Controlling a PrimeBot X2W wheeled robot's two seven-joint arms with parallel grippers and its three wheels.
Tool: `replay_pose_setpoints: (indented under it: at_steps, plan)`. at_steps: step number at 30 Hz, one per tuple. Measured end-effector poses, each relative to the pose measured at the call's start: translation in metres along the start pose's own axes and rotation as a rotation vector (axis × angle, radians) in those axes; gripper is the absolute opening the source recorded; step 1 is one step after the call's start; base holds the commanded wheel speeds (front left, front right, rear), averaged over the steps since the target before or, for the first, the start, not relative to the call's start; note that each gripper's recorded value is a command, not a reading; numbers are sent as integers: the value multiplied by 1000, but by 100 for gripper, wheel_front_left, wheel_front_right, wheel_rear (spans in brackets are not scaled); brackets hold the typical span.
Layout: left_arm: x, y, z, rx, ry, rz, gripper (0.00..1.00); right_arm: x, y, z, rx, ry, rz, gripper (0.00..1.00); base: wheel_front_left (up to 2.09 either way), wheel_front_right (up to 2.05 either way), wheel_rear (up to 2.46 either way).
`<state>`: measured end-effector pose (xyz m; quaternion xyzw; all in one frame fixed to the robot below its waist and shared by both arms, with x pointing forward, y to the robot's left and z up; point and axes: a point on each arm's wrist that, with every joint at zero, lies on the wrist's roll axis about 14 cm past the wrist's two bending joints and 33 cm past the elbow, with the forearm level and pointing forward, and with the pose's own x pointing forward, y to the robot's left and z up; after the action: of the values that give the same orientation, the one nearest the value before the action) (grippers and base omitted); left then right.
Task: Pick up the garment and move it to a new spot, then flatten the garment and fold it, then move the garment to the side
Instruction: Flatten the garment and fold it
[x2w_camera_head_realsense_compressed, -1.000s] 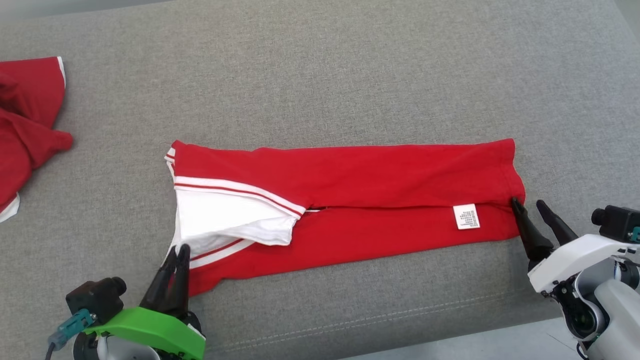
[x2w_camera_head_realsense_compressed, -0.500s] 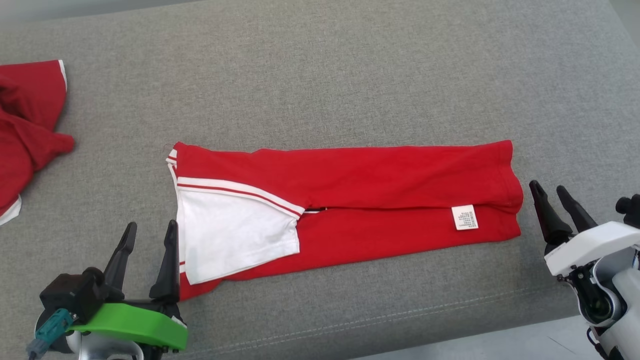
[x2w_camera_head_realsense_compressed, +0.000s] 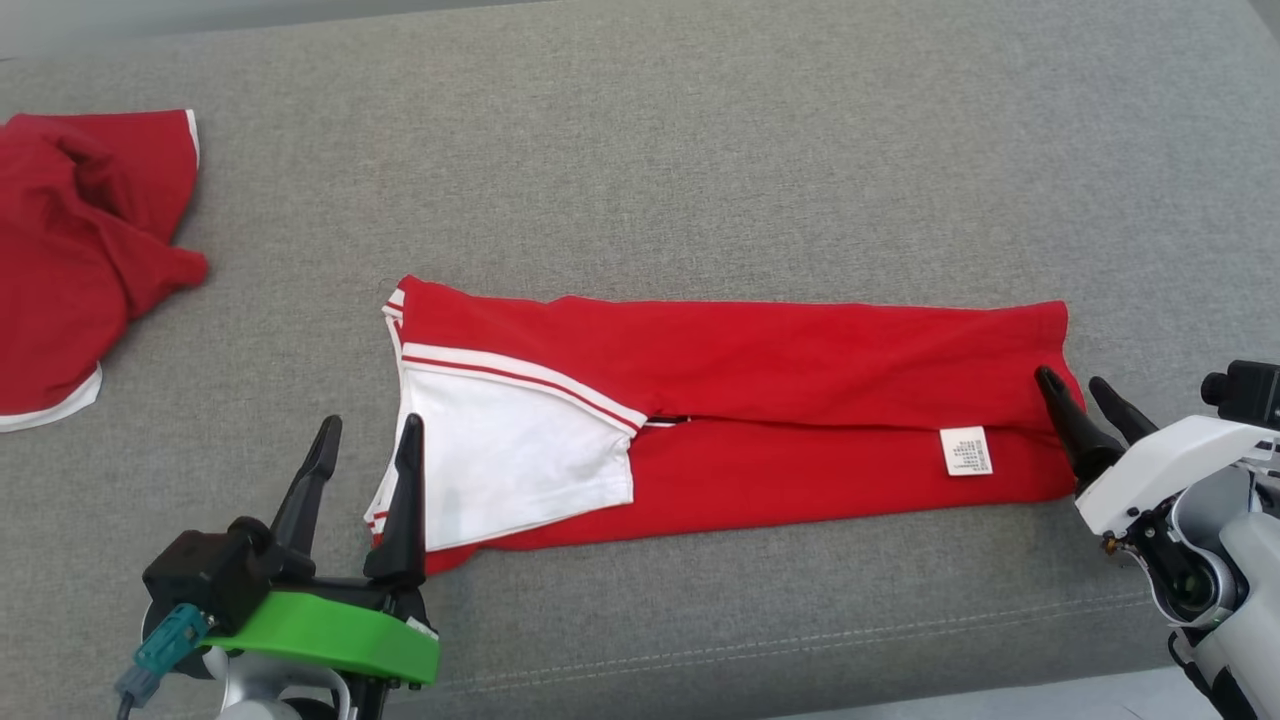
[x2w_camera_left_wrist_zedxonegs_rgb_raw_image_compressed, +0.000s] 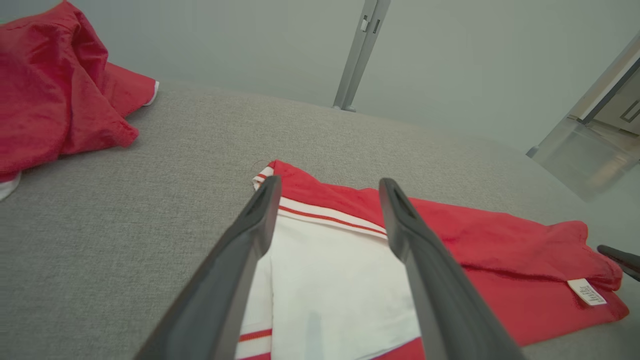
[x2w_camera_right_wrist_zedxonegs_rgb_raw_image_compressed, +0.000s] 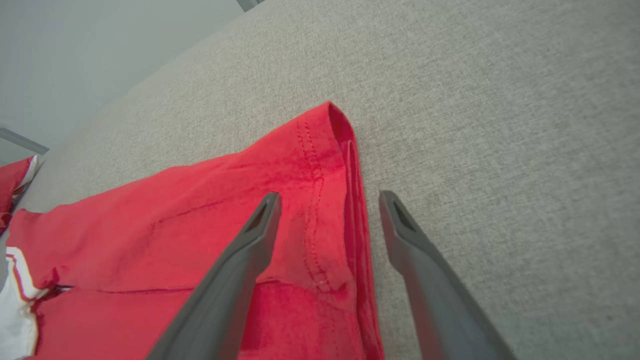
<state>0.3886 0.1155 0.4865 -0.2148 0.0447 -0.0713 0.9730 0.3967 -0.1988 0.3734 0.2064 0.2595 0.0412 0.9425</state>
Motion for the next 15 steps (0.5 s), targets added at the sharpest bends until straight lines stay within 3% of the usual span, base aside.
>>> replay_pose_setpoints:
  at_steps: [15]
  plan:
    - [-6, 21, 4, 5, -20, 79, 100, 20, -3, -19, 67, 127, -40, 100, 0, 0, 0]
